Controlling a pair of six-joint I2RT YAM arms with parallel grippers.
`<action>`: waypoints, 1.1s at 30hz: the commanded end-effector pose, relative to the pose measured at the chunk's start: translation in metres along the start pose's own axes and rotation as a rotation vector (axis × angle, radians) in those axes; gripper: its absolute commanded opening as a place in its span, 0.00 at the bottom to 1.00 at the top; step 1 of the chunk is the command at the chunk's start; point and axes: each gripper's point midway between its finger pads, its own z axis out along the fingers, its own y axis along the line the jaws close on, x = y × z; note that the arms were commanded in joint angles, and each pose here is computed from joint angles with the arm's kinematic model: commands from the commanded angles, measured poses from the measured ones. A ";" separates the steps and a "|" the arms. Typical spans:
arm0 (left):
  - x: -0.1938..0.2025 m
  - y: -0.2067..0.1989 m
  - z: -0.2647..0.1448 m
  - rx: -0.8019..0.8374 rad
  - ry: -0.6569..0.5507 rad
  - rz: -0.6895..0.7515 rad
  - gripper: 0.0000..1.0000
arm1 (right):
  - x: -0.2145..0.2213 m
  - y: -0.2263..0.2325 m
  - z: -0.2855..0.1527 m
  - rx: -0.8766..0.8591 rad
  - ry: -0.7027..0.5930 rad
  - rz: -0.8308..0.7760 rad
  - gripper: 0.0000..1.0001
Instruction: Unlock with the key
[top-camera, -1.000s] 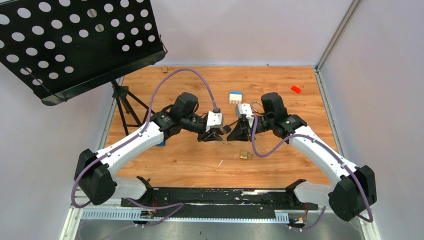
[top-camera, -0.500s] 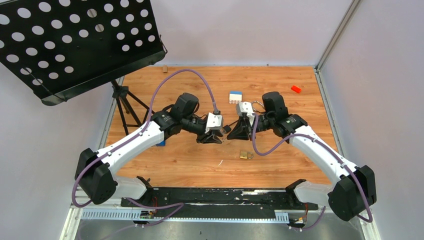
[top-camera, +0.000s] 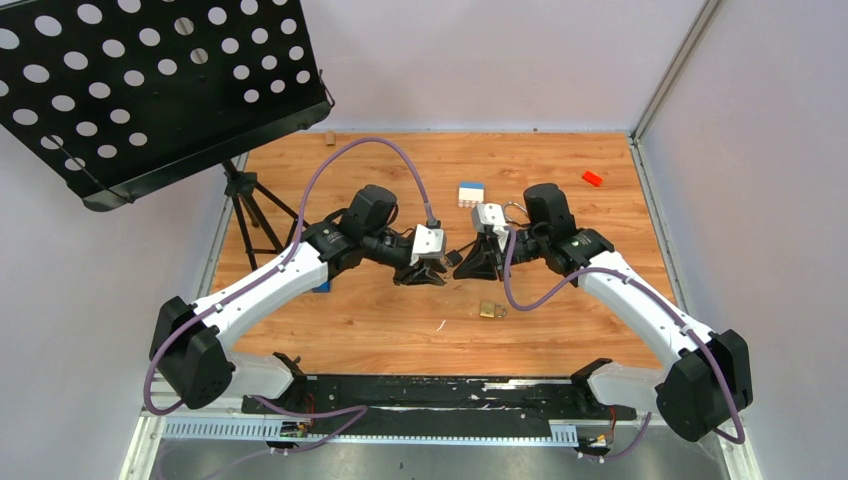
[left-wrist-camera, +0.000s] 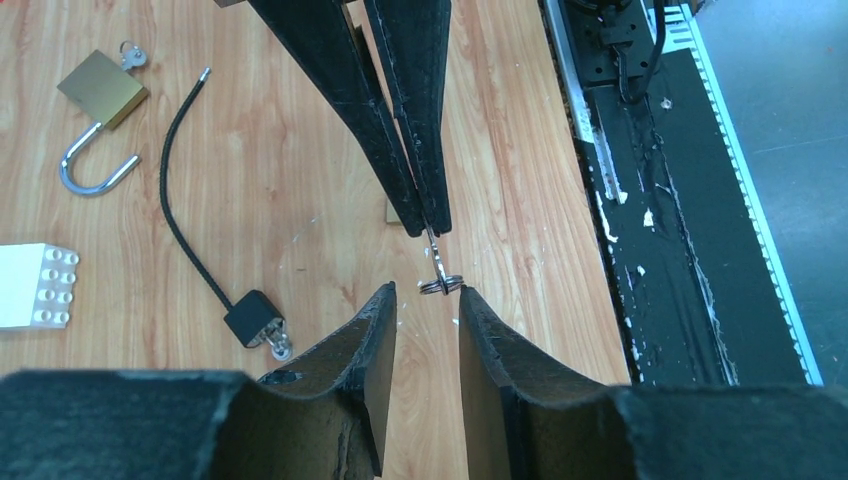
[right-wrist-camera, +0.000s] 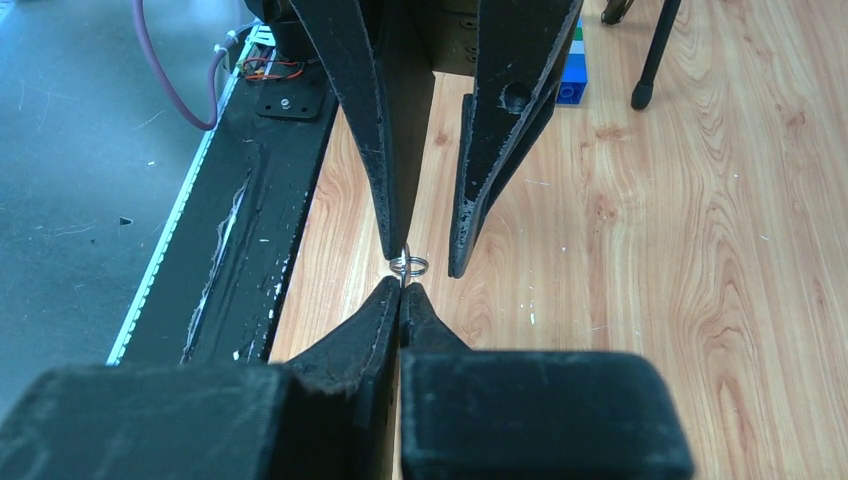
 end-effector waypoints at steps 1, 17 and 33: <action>-0.028 0.005 -0.005 -0.017 -0.062 0.057 0.36 | -0.006 0.000 0.000 -0.018 -0.029 -0.013 0.00; -0.033 0.002 0.003 0.006 -0.061 0.063 0.28 | -0.005 -0.001 0.001 -0.018 -0.030 -0.004 0.00; -0.020 0.006 0.008 -0.021 -0.027 0.029 0.00 | -0.005 0.000 0.000 -0.007 -0.035 -0.018 0.00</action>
